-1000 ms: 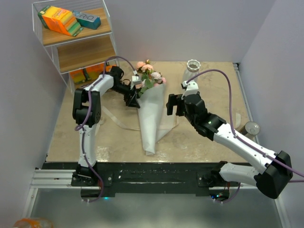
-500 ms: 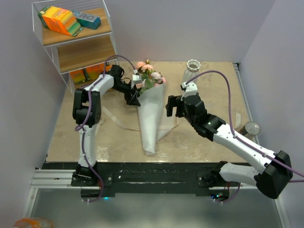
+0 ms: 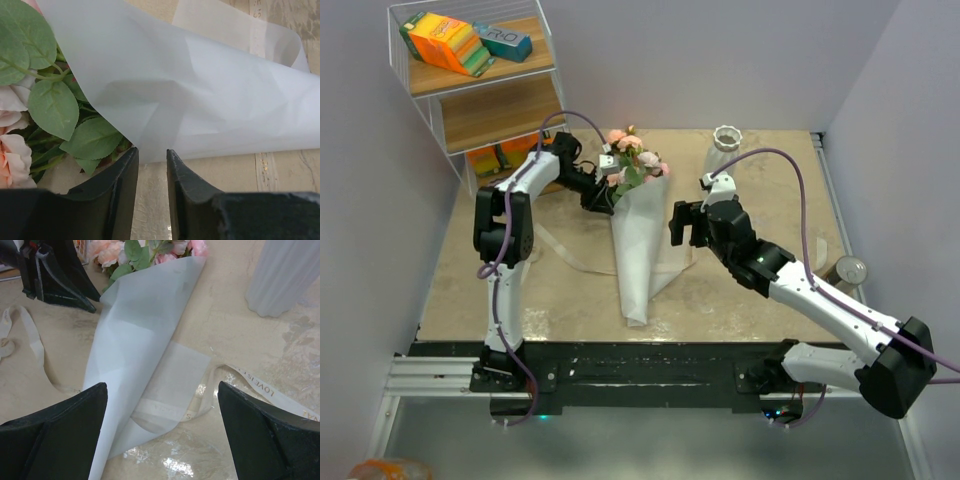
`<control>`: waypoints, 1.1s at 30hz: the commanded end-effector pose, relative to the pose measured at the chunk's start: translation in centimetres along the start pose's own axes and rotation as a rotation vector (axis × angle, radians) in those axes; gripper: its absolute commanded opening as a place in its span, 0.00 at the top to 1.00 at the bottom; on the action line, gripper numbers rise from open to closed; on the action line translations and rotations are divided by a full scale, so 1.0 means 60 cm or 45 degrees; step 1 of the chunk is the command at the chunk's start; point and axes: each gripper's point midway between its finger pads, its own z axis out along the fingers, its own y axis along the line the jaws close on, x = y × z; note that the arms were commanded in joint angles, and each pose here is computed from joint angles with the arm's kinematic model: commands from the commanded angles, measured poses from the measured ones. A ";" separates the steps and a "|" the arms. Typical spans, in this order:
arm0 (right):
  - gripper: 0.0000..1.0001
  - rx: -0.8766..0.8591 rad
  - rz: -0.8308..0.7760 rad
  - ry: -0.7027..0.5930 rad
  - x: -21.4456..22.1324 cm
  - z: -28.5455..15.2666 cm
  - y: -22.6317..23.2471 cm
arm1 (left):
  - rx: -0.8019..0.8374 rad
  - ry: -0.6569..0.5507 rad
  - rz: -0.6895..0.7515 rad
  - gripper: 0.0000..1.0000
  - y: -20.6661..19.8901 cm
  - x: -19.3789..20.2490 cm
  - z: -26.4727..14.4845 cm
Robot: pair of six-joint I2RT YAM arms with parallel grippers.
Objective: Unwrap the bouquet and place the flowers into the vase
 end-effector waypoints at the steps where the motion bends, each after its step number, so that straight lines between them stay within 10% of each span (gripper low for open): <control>1: 0.05 -0.021 0.023 -0.100 -0.044 -0.016 0.006 | -0.027 -0.023 0.044 0.68 0.010 -0.027 -0.007; 11: 0.05 -0.009 0.017 -0.102 -0.048 -0.022 0.002 | -0.076 -0.037 0.040 1.00 0.032 -0.033 0.002; 33: 0.10 -0.006 0.046 -0.153 -0.071 -0.045 -0.003 | -0.095 -0.149 0.213 1.00 0.003 -0.171 -0.067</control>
